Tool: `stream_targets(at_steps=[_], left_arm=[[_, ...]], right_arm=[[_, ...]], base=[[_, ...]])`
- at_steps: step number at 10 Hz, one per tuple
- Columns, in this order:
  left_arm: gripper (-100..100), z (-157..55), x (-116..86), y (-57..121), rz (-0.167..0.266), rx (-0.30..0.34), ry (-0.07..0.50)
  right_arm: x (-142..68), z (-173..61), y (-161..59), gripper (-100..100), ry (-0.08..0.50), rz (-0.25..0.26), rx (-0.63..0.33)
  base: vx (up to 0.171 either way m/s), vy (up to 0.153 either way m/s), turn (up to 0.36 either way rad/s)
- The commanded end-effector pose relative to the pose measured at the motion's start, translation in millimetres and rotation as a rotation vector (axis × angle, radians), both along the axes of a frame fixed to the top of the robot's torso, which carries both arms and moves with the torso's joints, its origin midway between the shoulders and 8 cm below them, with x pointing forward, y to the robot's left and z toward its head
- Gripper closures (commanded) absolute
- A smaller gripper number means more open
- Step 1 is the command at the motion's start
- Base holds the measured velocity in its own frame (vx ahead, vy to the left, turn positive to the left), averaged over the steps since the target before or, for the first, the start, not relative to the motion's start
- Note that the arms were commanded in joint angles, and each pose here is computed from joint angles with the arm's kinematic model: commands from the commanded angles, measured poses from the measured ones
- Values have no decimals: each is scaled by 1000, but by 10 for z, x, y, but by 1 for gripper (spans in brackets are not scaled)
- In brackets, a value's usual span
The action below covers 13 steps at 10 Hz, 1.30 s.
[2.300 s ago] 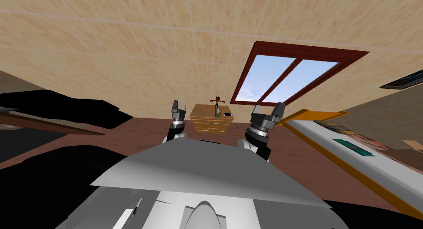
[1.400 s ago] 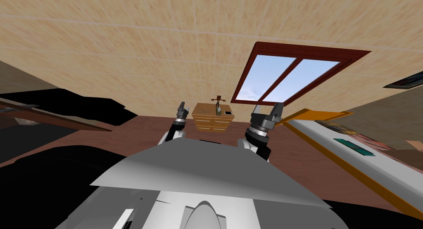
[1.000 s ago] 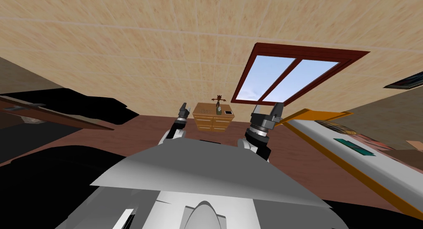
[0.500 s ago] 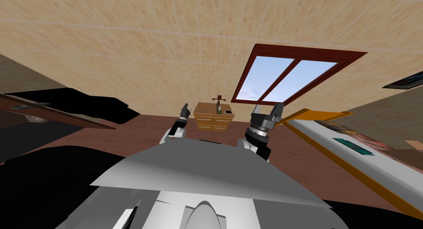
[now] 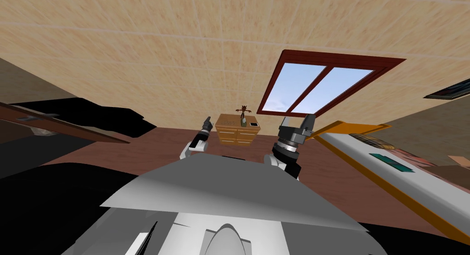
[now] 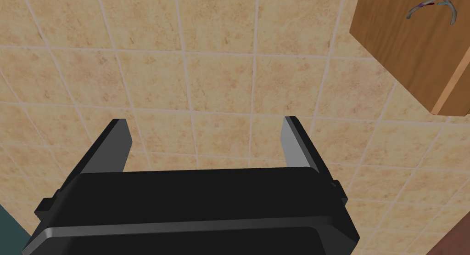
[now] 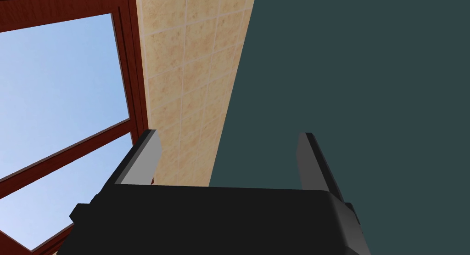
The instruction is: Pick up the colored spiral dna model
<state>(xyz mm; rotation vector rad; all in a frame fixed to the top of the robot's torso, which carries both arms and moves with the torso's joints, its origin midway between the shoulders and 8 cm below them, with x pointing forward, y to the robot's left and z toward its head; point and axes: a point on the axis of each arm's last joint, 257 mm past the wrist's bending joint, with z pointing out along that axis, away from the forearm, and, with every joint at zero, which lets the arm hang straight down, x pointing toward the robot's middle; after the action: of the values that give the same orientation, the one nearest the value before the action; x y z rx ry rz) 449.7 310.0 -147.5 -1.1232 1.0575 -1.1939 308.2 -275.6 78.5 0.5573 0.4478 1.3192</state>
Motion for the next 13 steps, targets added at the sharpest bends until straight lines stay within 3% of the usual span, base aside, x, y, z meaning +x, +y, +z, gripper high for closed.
stream_targets(at_steps=[1,13], left_arm=[[-100,-90,42,2,1,-12,37],[-100,-888,329,-89,-5,-119,326]], right_arm=[[0,0,0,0,0,0,0],[0,0,0,0,0,0,0]], base=[[-13,1,-1],[3,-2,-8]])
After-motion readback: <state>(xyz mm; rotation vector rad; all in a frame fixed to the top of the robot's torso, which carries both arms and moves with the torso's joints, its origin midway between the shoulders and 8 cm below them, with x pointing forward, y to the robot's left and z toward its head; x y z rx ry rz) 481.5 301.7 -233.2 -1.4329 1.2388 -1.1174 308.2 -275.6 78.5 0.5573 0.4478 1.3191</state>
